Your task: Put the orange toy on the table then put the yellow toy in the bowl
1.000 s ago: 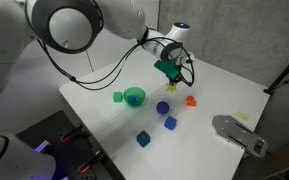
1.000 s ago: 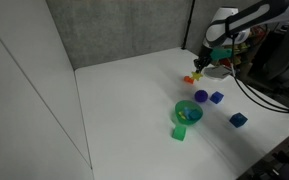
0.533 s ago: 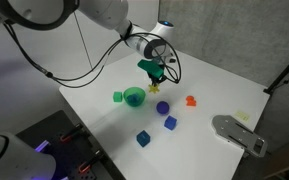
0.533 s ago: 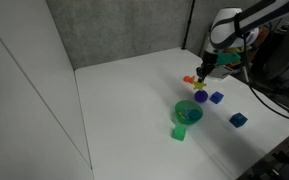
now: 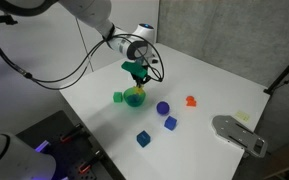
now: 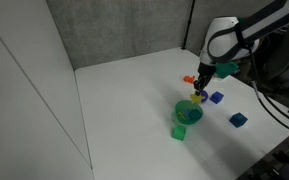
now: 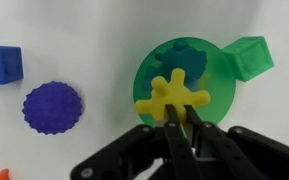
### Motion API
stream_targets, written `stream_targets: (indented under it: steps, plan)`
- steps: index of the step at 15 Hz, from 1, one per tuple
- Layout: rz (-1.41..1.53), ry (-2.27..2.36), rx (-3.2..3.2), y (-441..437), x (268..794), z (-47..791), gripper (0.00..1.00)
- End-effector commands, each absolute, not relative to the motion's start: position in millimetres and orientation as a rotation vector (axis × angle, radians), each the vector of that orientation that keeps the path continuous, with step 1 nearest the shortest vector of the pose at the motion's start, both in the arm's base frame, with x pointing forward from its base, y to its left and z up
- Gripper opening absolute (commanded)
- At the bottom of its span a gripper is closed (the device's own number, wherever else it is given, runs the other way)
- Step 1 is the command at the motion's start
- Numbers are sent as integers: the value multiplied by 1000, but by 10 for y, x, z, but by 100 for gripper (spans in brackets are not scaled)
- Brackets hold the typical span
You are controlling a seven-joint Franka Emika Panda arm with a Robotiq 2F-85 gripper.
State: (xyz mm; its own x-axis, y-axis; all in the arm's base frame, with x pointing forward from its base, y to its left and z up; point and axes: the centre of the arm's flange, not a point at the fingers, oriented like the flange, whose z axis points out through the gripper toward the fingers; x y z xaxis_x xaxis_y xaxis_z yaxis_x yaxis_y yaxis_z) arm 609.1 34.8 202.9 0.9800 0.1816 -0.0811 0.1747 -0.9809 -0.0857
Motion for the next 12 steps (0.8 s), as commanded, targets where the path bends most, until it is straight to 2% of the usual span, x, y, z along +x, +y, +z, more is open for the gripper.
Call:
stream_targets:
  steps: [1, 8, 9, 10, 12]
  plan:
    - [116, -351, -3062, 459, 5934, 1953, 5]
    - [3, -420, -3086, 511, 5885, 1765, 5]
    - [-5, -426, -3086, 516, 5877, 1762, 38]
    - [-16, -433, -3088, 521, 5870, 1770, 39]
    - [-26, -435, -3083, 526, 5862, 1793, 52]
